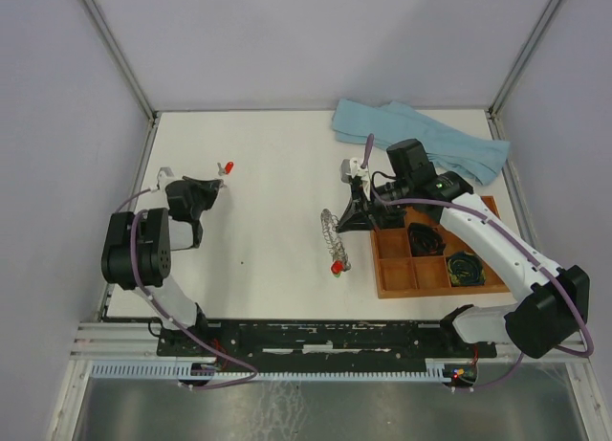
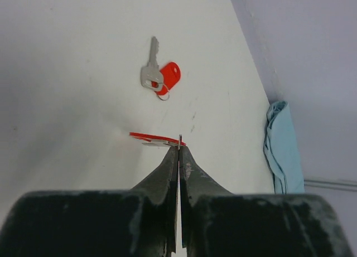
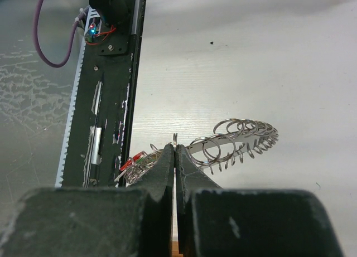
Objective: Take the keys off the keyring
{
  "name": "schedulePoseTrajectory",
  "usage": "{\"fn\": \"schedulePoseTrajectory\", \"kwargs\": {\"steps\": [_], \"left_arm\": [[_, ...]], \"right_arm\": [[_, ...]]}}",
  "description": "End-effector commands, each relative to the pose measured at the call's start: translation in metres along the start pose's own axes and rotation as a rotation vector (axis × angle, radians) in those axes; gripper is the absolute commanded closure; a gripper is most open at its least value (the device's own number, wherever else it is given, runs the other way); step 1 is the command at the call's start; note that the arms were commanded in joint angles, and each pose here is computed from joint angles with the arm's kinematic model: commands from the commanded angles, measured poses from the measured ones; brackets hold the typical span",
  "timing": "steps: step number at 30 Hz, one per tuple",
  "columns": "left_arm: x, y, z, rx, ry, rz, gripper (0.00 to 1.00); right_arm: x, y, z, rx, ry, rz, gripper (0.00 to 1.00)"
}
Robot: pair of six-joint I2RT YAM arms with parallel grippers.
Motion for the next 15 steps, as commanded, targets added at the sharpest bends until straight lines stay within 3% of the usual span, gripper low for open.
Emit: {"fn": "schedulePoseTrajectory", "kwargs": {"steps": [1, 5, 8, 9, 11, 15], "left_arm": [[0.022, 0.022, -0.007, -0.022, -0.143, -0.086, 0.90], [0.026, 0.033, -0.004, 0.034, -0.154, -0.072, 0.61], [0.033, 0.028, 0.012, 0.239, -0.110, -0.034, 0.45], [0.029, 0.020, 0.023, 0.335, -0.092, 0.008, 0.43], [0.036, 0.009, 0.017, 0.368, -0.050, 0.023, 0.39], [0.032, -0.020, -0.009, 0.243, -0.025, 0.056, 0.37]], "right_arm": [[0.021, -0.008, 0.003, -0.015, -0.062, -0.044, 0.99], [0.019, -0.007, 0.002, -0.013, -0.057, -0.039, 0.99], [0.019, -0.007, 0.000, -0.017, -0.055, -0.034, 0.99], [0.019, -0.007, 0.000, -0.020, -0.056, -0.034, 0.99], [0.018, -0.006, -0.001, -0.020, -0.052, -0.032, 0.99], [0.017, -0.005, -0.005, -0.038, -0.040, -0.027, 0.99]]}}
Point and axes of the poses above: each gripper's point midway between its finger pads, its own y axis out along the fingers, its own z axis along the line the jaws close on, x = y × z, the point moved 1 cm from there along -y, back along the fingers, and after that the axes turned 7 degrees about y, right-handed, at the moved point
